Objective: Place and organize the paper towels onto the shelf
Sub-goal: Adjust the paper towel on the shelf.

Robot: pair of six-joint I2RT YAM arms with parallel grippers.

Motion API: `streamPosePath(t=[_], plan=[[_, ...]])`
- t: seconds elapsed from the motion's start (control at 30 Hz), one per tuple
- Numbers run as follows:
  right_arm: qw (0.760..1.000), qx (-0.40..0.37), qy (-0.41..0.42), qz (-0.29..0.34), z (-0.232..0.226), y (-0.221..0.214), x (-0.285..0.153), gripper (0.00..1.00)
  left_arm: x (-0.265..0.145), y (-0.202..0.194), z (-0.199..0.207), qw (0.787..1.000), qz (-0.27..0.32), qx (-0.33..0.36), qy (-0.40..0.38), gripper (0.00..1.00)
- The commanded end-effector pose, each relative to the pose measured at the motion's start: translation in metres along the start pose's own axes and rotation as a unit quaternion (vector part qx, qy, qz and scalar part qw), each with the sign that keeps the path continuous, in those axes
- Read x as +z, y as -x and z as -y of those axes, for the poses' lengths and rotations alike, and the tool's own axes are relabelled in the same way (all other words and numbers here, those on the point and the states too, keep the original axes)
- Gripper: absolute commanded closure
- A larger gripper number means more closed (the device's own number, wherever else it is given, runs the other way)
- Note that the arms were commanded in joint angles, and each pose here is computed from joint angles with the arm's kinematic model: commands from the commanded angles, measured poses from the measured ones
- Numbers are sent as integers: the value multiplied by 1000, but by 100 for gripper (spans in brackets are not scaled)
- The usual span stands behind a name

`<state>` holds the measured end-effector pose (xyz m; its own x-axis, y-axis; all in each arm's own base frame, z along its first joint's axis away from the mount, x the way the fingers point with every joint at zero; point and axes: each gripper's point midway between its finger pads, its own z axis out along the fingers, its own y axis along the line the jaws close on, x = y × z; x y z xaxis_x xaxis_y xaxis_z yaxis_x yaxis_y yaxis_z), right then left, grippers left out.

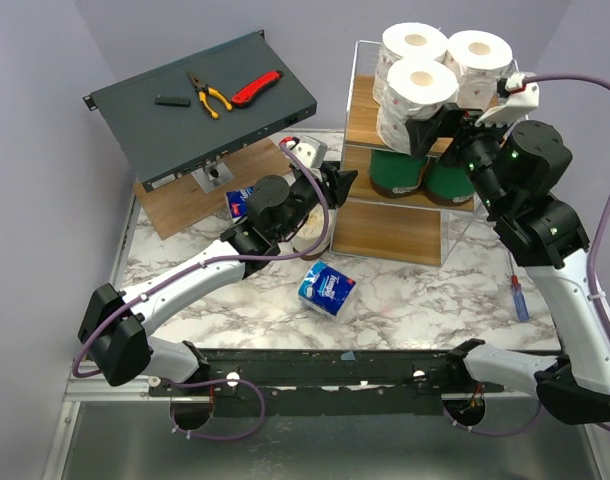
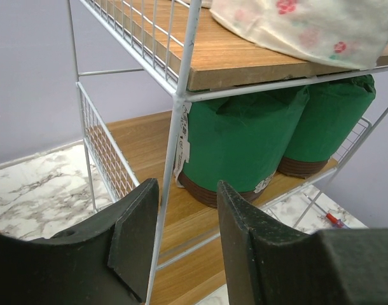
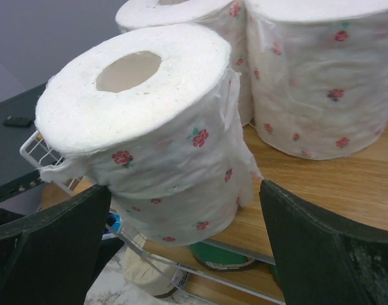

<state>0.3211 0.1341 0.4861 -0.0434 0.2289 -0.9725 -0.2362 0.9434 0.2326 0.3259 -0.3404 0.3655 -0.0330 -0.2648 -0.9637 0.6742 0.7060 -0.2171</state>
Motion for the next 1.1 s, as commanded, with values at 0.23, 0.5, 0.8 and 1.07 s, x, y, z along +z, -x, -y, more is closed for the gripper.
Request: streamPosePath(t=[0.23,0.5,0.8,1.07], plan=[[979,-28,-195,46,76,11,-21,0,0,12,6,1000,17,0,-16,58],[967,-41,-247,56,95,13,-30,0,-2,12,2,1000,19,1,-12,57],[986,-10,-150,68,64,34,-45,0,-4,15,1,1000,22,0,-11,57],[992,27,-41,113,23,102,-83,0,-6,18,1,1000,25,-1,-12,57]])
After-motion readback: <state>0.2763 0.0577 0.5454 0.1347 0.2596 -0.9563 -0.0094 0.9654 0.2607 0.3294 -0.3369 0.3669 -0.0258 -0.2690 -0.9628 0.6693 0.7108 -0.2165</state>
